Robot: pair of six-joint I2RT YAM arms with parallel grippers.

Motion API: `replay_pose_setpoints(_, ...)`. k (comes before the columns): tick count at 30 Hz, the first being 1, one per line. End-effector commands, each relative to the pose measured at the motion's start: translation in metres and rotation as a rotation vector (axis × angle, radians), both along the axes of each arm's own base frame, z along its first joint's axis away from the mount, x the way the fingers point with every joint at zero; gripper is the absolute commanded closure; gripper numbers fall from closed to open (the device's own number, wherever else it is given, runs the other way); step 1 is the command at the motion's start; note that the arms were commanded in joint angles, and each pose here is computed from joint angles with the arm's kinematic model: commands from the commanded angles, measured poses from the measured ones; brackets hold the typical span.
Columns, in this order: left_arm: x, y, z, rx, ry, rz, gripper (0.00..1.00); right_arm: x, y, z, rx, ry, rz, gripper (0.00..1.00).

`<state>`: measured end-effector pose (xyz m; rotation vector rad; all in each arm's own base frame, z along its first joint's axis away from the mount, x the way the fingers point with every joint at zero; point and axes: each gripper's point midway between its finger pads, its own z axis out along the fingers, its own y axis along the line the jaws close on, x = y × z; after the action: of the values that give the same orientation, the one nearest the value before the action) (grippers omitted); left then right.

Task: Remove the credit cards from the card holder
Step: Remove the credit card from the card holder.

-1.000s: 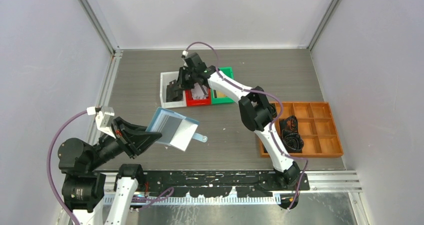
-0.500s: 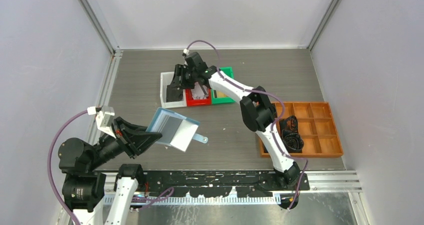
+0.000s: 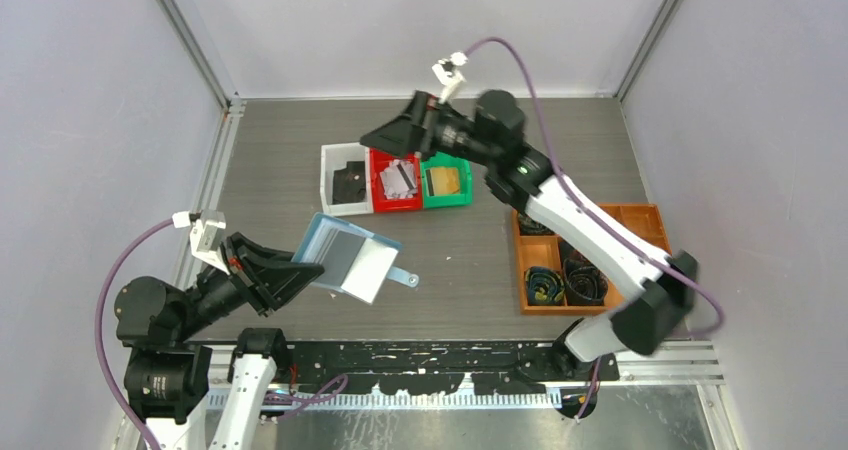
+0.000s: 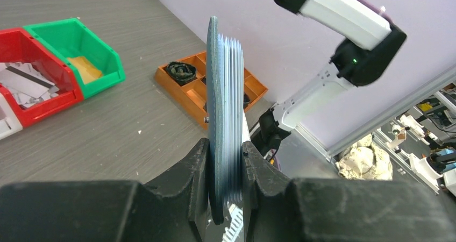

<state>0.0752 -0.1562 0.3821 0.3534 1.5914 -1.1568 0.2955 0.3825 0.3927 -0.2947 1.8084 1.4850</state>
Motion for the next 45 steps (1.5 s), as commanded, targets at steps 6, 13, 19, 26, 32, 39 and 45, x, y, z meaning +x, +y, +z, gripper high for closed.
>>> replay_pose_setpoints(6, 0.006, -0.002, 0.018, -0.043, -0.039, -0.007, 1.00, -0.134, -0.037, 0.027, 0.324, 0.043, 0.303, 0.00)
replay_pose_setpoints(13, 0.019, -0.001, 0.012, -0.061, 0.022, 0.011, 1.00, -0.180, -0.023, 0.013, 0.299, 0.071, 0.426, 0.01)
replay_pose_setpoints(19, 0.025, -0.001, 0.009, -0.051, 0.023, 0.010, 1.00, -0.192, -0.014, 0.011, 0.305, 0.084, 0.473, 0.08)
replay_pose_setpoints(26, 0.028, 0.001, 0.008, -0.033, 0.000, 0.024, 1.00, -0.188, 0.003, -0.008, 0.204, 0.126, 0.408, 0.36)
replay_pose_setpoints(32, 0.025, 0.001, 0.003, -0.008, -0.027, 0.012, 1.00, -0.171, 0.018, -0.024, 0.161, 0.164, 0.285, 0.43)
replay_pose_setpoints(39, 0.020, 0.001, -0.001, 0.008, -0.029, 0.007, 0.86, -0.175, 0.021, -0.016, 0.198, 0.140, 0.278, 0.70)
replay_pose_setpoints(45, 0.017, -0.003, -0.001, -0.020, 0.011, -0.027, 0.73, -0.178, 0.019, -0.015, 0.217, 0.107, 0.273, 0.82)
